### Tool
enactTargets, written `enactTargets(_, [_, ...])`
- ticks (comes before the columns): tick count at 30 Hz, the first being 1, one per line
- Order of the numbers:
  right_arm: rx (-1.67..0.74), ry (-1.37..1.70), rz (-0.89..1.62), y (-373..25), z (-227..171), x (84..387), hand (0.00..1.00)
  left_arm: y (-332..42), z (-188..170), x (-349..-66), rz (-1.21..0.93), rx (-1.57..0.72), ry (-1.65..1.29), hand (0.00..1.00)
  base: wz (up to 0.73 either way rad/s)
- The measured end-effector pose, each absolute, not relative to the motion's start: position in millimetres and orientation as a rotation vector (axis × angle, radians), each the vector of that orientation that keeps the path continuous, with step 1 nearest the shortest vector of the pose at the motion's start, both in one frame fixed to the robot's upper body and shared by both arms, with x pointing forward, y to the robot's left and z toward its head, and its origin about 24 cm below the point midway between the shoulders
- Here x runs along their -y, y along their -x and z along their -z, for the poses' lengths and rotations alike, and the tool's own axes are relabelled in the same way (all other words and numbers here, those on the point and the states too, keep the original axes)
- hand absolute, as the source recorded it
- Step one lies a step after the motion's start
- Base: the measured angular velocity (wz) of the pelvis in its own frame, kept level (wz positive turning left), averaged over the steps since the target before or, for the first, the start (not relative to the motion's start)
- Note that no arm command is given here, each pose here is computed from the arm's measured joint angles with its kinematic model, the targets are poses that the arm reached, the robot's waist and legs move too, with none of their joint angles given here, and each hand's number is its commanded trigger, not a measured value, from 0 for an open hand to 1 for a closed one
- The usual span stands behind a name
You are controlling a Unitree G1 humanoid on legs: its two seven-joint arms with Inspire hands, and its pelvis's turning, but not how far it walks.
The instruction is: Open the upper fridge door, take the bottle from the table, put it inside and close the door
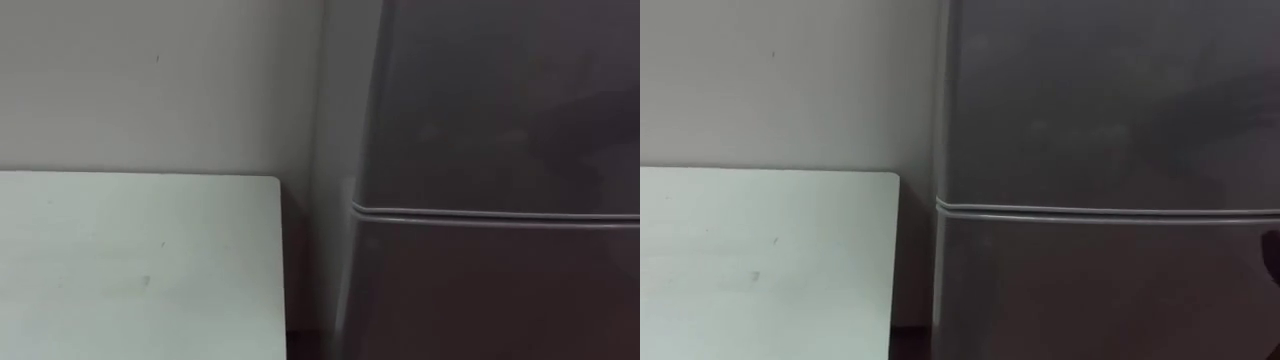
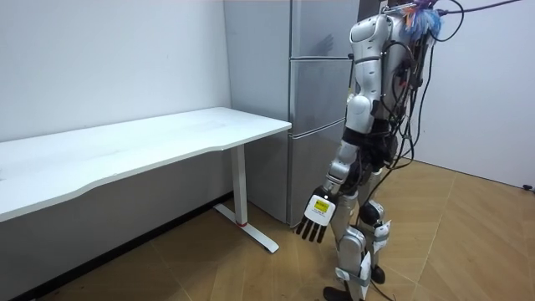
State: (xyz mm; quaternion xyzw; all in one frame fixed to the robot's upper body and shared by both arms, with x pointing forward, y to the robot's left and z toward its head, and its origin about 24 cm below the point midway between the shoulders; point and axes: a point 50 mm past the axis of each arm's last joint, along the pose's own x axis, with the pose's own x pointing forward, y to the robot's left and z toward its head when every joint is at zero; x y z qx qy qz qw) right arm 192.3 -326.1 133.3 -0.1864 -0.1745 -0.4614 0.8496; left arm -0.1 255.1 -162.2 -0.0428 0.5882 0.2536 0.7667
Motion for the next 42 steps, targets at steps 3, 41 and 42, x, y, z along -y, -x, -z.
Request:
enactTargets(3, [0.296,0.327,0.998,-190,-118,333,0.0,-2,162,-255,-0.556,-1.27,0.089,0.0,0.0])
enactTargets(41, [-0.893,0.083,1.026,-79,120,284,0.0,-12,166,-232,-0.494,-1.281,0.125,0.0,0.0])
enactTargets(42, [-0.914,0.104,0.987,-77,123,281,0.0,-12,166,-232,-0.488,-1.279,0.129,0.0,0.0])
